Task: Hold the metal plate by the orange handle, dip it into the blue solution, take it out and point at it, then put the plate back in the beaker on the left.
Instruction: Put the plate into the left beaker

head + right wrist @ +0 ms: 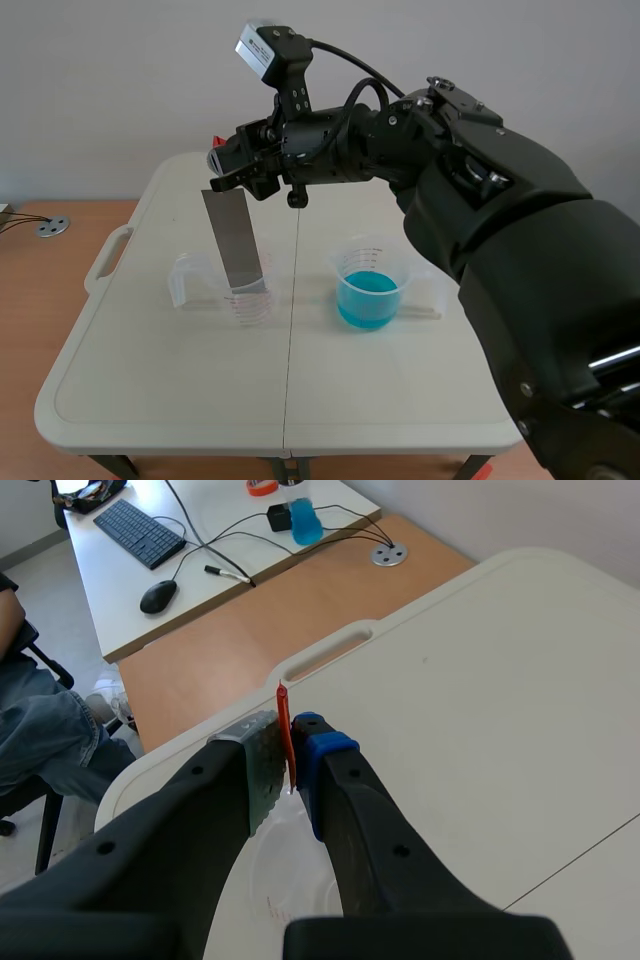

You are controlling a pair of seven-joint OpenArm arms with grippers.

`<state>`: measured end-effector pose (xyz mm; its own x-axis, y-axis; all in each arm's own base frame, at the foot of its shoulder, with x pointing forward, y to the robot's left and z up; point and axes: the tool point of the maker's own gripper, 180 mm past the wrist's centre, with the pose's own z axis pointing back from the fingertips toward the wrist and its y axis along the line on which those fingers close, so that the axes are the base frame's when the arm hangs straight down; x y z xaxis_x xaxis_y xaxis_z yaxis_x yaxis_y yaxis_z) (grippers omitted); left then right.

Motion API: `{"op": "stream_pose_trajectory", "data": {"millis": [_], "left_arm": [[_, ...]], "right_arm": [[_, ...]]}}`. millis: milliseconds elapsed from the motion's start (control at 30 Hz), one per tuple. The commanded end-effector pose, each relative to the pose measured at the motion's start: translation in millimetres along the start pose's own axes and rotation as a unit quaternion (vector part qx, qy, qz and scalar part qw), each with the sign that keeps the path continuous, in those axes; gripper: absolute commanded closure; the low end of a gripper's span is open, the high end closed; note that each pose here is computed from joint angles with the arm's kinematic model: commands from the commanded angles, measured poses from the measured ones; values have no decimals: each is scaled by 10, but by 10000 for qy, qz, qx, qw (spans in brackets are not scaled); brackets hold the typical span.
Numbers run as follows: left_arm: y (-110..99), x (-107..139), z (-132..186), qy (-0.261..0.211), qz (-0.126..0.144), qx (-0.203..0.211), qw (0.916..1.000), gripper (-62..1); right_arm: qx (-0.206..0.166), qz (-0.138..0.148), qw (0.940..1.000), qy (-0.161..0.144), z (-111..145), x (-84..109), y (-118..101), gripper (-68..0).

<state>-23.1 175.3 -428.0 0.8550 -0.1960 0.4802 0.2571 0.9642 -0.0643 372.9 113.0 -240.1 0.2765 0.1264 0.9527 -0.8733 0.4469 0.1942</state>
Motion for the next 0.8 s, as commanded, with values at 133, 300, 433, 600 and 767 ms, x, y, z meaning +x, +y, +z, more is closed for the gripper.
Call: {"op": "stream_pose_trajectory", "data": {"millis": [133,300,433,600,767], "left_arm": [[-11,-17,29,9,-20,-30,10000,-27],[-11,-17,29,9,-20,-30,10000,-27],[-11,-17,29,9,-20,-30,10000,-27],[-11,-18,29,11,-22,-30,10000,-27],[-11,-18,29,11,-22,-30,10000,-27]], "right_arm": [[94,31,9997,-234,-32,163,15,-15],[99,-60,9998,-170,-49,95,10,-15],[98,-106,9998,-124,-55,53,4,-15],[96,-187,9998,-1,-62,-39,-4,-15],[96,-245,9996,57,-66,-94,-5,-15]]}}
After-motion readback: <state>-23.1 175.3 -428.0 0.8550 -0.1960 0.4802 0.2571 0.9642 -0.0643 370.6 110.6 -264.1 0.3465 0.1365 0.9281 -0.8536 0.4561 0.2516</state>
